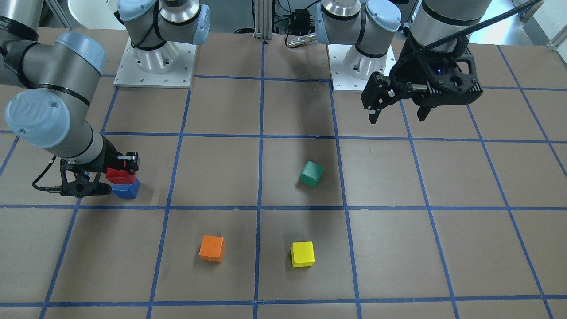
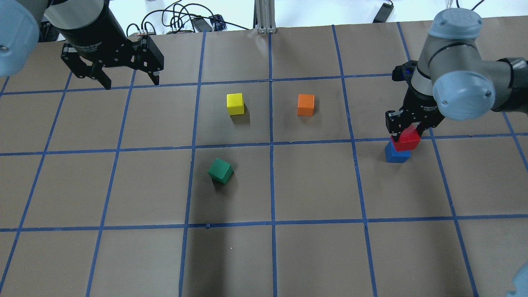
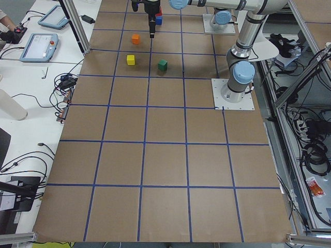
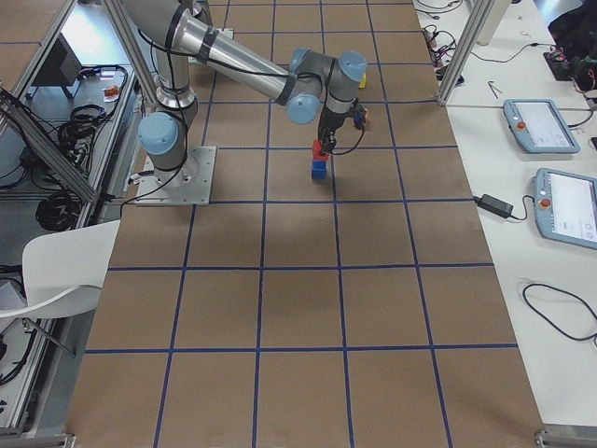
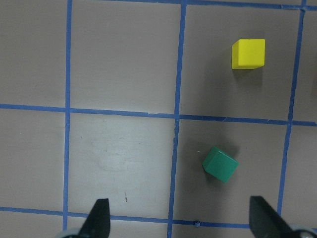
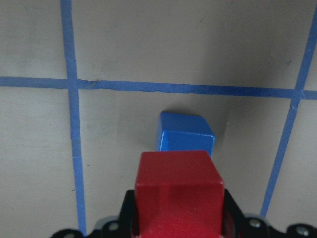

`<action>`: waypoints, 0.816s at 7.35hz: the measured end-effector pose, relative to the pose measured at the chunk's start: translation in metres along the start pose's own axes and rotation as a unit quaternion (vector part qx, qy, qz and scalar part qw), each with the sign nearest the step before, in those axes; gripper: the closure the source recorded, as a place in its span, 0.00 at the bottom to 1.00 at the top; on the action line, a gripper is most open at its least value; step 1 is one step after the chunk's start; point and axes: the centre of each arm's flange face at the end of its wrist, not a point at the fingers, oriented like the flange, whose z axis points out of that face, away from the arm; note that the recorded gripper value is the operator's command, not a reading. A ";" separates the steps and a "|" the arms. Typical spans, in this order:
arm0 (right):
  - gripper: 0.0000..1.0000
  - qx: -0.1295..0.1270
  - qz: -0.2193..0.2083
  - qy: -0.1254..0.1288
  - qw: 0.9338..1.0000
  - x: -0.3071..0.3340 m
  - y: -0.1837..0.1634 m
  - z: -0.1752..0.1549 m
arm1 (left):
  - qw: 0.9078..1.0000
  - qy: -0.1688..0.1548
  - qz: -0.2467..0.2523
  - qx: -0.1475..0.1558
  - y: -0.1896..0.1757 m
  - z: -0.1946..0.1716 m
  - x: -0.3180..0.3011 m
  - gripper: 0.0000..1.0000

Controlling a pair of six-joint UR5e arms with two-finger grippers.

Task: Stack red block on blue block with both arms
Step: 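Lower the red cube onto the blue cube and open the right gripper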

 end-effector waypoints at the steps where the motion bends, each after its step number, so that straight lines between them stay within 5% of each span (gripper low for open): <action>1: 1.00 0.007 -0.004 0.004 1.000 0.003 0.002 0.005 | 1.000 0.000 -0.001 0.000 0.000 0.000 0.000 0.00; 5: 1.00 0.008 -0.003 0.006 1.000 0.002 0.005 0.012 | 1.000 0.000 -0.002 -0.001 0.000 0.002 0.000 0.00; 6: 0.89 0.007 -0.002 0.004 1.000 0.001 0.005 0.012 | 1.000 0.000 -0.002 -0.001 0.000 0.002 0.000 0.00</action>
